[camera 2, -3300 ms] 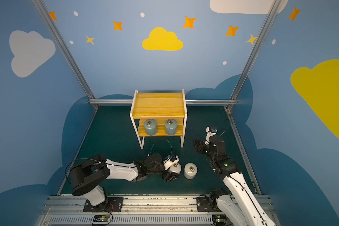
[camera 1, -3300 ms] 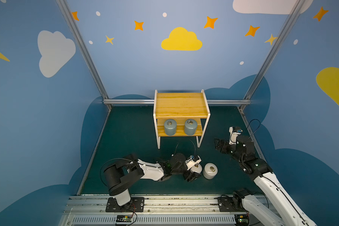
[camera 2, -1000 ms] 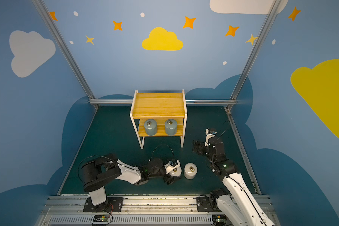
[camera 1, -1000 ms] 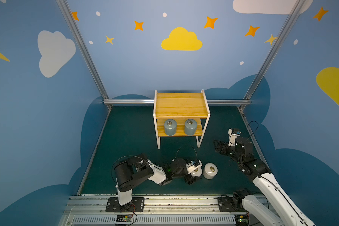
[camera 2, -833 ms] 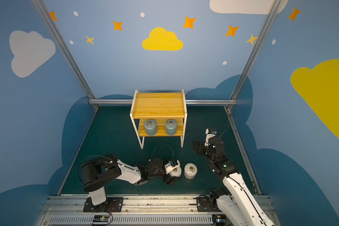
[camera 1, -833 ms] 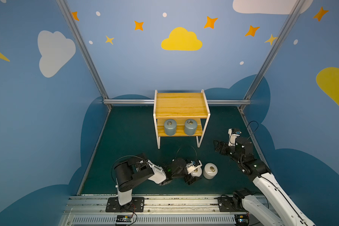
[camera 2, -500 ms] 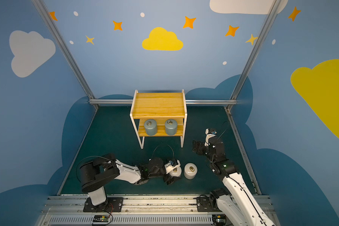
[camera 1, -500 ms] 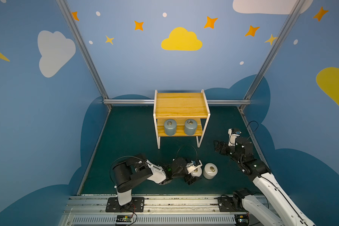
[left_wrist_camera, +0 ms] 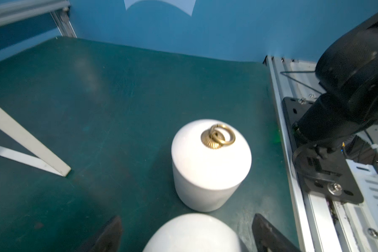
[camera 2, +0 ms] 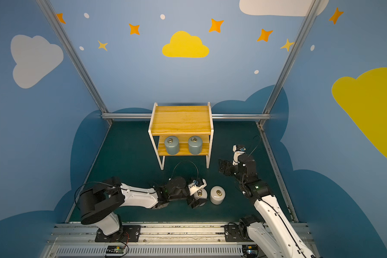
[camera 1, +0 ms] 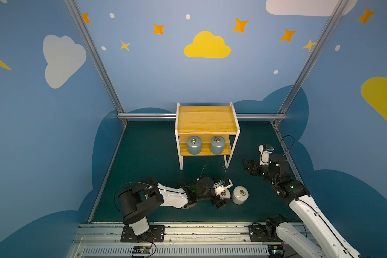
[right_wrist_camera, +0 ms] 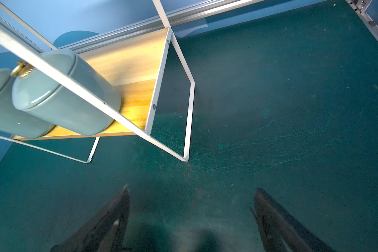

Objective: Remove the tea canisters from the shelf
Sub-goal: Place the tea canister at the center of the board, then pick up the tea canister from the shelf.

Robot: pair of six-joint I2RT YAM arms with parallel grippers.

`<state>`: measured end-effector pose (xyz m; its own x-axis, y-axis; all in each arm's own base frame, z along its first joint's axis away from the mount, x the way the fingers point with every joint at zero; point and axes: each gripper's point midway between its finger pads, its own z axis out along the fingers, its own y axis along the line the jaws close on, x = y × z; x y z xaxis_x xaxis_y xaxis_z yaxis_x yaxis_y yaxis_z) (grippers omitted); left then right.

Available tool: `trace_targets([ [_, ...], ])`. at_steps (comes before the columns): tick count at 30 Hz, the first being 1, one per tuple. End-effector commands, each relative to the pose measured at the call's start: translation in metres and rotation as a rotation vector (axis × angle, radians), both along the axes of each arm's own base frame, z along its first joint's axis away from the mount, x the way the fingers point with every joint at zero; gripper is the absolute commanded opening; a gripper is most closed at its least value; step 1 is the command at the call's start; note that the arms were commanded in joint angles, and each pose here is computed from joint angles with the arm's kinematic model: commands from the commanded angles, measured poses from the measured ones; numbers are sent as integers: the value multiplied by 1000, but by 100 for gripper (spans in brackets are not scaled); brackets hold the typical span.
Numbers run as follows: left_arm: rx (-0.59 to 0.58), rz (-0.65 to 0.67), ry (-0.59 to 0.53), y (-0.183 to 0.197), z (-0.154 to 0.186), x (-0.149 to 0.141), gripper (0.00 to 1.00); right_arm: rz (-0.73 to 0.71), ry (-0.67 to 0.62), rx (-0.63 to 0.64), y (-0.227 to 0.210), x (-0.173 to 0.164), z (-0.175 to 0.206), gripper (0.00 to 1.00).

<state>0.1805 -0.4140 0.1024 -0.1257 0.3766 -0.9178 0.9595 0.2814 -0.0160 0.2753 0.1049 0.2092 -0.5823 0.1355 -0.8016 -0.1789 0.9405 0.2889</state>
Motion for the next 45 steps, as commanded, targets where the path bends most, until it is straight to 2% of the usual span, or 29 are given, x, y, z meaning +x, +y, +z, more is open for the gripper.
trace_targets([
  [1, -14, 13, -36, -1, 26, 4, 94, 65, -5, -12, 12, -8, 9, 91],
  [5, -33, 45, -69, 7, 52, 8, 94, 121, 8, -24, 26, -22, 5, 91],
  [10, -47, 153, -110, 28, 83, 24, 94, 170, 6, -36, 45, -36, 2, 91],
  [19, -43, 380, -89, 99, 114, 54, 95, 231, -71, -83, 92, -44, 5, 91],
  [26, -41, 527, -92, 157, 130, 70, 96, 222, -166, -105, 132, -27, 11, 91],
  [32, -57, 610, -91, 191, 133, 78, 96, 232, -220, -117, 161, -5, 12, 91],
  [45, -57, 639, -104, 214, 130, 73, 98, 159, -306, -126, 171, 32, 13, 91],
])
